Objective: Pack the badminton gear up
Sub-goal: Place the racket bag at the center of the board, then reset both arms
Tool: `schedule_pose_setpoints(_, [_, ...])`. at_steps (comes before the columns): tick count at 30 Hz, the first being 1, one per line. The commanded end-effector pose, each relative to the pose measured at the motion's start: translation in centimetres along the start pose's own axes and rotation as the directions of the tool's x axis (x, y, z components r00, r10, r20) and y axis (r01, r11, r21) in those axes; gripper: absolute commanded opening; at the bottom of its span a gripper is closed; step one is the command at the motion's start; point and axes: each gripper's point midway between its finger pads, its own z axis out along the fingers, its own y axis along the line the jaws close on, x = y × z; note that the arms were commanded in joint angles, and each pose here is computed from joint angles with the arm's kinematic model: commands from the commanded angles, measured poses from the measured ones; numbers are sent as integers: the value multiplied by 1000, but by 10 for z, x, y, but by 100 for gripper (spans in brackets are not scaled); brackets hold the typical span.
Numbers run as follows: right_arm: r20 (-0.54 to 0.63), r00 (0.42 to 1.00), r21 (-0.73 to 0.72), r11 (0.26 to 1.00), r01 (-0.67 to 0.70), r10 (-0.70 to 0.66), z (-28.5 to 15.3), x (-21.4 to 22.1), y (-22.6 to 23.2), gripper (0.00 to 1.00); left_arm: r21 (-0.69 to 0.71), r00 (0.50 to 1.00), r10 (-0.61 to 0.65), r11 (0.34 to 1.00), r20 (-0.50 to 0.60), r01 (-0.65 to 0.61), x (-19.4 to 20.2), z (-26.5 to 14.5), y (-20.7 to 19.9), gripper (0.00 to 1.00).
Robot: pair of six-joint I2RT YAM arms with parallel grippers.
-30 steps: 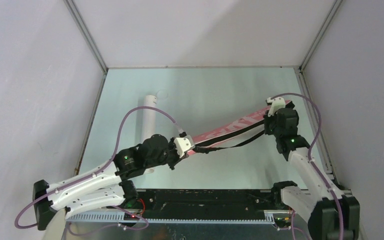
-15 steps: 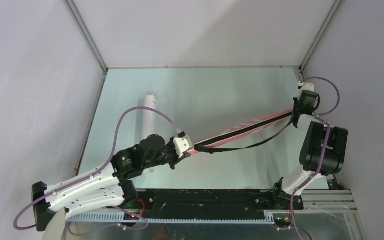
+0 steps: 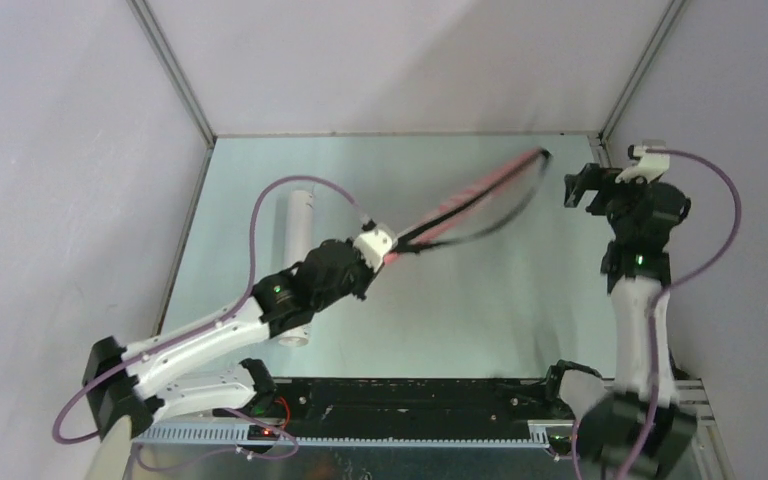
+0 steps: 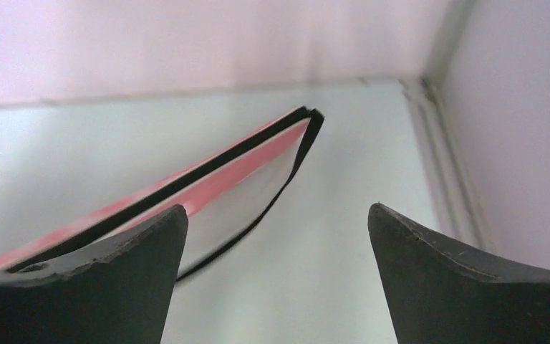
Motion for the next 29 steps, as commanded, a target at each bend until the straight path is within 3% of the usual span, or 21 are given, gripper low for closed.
schedule_pose_setpoints(1, [51,974,-131,968,-215,223,-55,-4,63,99,-525,978,-206,835,-18,166,-5,-2,96,0])
schedule_pose_setpoints(3, [50,957,-130,952,-279,287,-77,2,73,99,-469,970,-229,868,-83,165,1,7,81,0])
schedule_pose_setpoints(5, [56,949,-118,946,-303,311,-94,9,75,99,-365,968,-216,918,-126,157,3,11,57,35])
schedule_pose_setpoints(6, [64,947,-98,946,-308,315,-105,13,74,99,-311,972,-198,939,-128,150,3,12,42,77])
schedule_pose_setpoints(8, [80,943,-52,946,-320,324,-118,17,69,99,-234,982,-168,962,-89,144,-7,6,24,97])
schedule_pose_setpoints(11, [107,941,-32,948,-318,320,-136,17,68,99,-126,982,-186,974,35,189,-40,-17,10,100])
schedule_pose_setpoints(14, [114,938,-29,944,-327,328,-148,20,70,100,-106,957,-237,961,167,256,-66,-49,18,100])
schedule_pose_setpoints(17, [147,930,-12,940,-340,338,-162,17,70,99,-130,923,-297,933,244,335,-78,-72,30,100])
schedule_pose_setpoints(19, [140,932,23,940,-342,335,-170,24,67,99,-249,887,-367,864,281,437,-75,-84,61,100])
schedule_pose_setpoints(22, [150,934,80,937,-339,325,-179,27,58,99,-402,785,-532,675,317,619,-57,-93,115,100])
schedule_pose_setpoints(25, [155,934,103,935,-340,323,-184,31,55,99,-556,645,-648,385,406,737,-10,-109,180,100])
schedule_pose_setpoints(27, [157,935,124,933,-338,318,-185,32,52,99,-596,581,-665,246,470,764,15,-121,204,100])
schedule_pose_setpoints(29, [157,938,140,933,-331,309,-185,33,49,99,-591,547,-667,195,506,783,27,-127,212,100])
